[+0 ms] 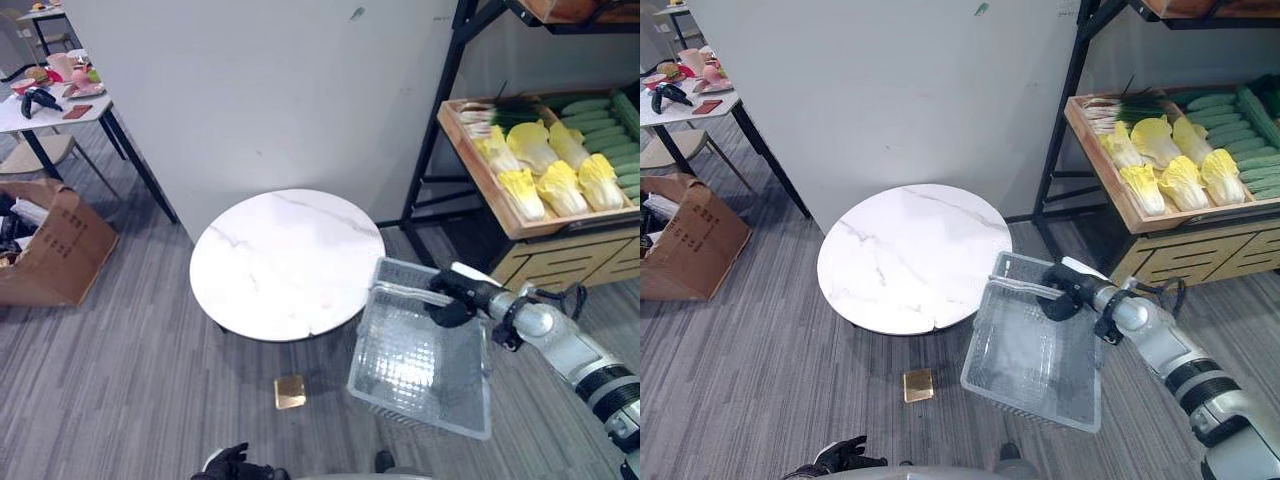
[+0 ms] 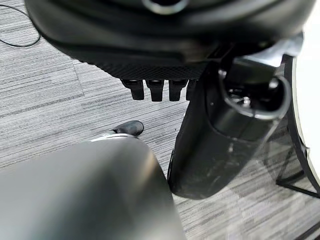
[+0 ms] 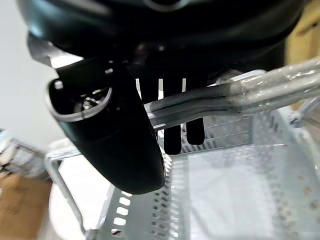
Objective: Get the vegetables into the basket
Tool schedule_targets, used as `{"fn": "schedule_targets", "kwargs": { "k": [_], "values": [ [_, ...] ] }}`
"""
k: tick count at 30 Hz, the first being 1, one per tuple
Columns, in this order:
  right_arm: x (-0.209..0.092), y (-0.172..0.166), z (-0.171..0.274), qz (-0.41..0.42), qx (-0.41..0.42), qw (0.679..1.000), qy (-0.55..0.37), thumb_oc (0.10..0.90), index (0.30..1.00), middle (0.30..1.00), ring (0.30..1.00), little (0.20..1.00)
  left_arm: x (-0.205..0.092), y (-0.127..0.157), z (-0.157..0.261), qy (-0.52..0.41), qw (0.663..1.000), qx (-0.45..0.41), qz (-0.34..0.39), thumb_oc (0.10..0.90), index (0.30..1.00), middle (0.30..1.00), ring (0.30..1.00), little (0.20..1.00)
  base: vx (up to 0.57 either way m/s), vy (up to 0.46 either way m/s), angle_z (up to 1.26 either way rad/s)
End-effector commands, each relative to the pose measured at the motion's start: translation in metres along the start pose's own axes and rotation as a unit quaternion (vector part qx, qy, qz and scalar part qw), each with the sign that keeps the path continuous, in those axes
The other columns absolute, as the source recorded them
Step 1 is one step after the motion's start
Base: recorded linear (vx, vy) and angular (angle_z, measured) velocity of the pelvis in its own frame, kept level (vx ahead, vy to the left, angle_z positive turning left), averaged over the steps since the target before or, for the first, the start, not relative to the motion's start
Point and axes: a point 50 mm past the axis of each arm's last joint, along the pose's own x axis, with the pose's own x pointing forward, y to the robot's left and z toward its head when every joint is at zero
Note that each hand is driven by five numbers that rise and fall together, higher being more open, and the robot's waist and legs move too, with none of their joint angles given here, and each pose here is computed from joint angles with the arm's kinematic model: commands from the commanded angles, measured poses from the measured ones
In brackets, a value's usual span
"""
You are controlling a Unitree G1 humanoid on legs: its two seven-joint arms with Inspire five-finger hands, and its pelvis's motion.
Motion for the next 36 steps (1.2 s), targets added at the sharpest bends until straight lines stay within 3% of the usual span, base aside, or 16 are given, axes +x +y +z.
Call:
{"fn": "schedule_targets", "kwargs": {
  "k": [1, 11, 22, 27, 30, 36],
  "values": [
    [-0.007, -0.066, 0.040, -0.141, 0.015, 0.985, -0.096, 0.400, 0.300, 0.300, 0.300, 0.300, -0.001, -0.010, -0.013, 0.028, 0.998, 0.042, -0.035, 0.900, 1.000, 1.000, 1.000, 1.000, -0.02, -0.034, -0.01],
    [0.017, -0.008, -0.046, -0.114, 0.128, 0.978, 0.115, 0.400, 0.300, 0.300, 0.300, 0.300, 0.001, -0.017, 0.000, 0.005, 0.997, 0.056, -0.053, 0.900, 1.000, 1.000, 1.000, 1.000, 0.00, -0.013, 0.03],
    [0.014, 0.016, -0.071, -0.086, 0.112, 0.971, 0.193, 0.400, 0.300, 0.300, 0.300, 0.300, 0.001, -0.013, -0.001, 0.004, 0.997, 0.064, -0.054, 0.900, 1.000, 1.000, 1.000, 1.000, 0.00, -0.005, 0.02],
    [0.007, 0.041, -0.087, -0.080, 0.160, 0.959, 0.218, 0.400, 0.300, 0.300, 0.300, 0.300, -0.002, -0.002, -0.015, 0.038, 0.997, 0.054, -0.033, 0.900, 1.000, 1.000, 1.000, 1.000, 0.00, 0.003, 0.06],
    [-0.004, 0.079, -0.105, -0.064, 0.231, 0.936, 0.257, 0.400, 0.300, 0.300, 0.300, 0.300, -0.001, 0.007, -0.006, 0.030, 0.998, 0.045, -0.021, 0.900, 1.000, 1.000, 1.000, 1.000, 0.01, 0.001, 0.03],
    [-0.009, 0.095, -0.111, -0.048, 0.242, 0.930, 0.273, 0.400, 0.300, 0.300, 0.300, 0.300, -0.002, 0.015, -0.007, 0.033, 0.999, 0.040, -0.005, 0.900, 1.000, 1.000, 1.000, 1.000, 0.00, 0.001, 0.02]
  ]
}}
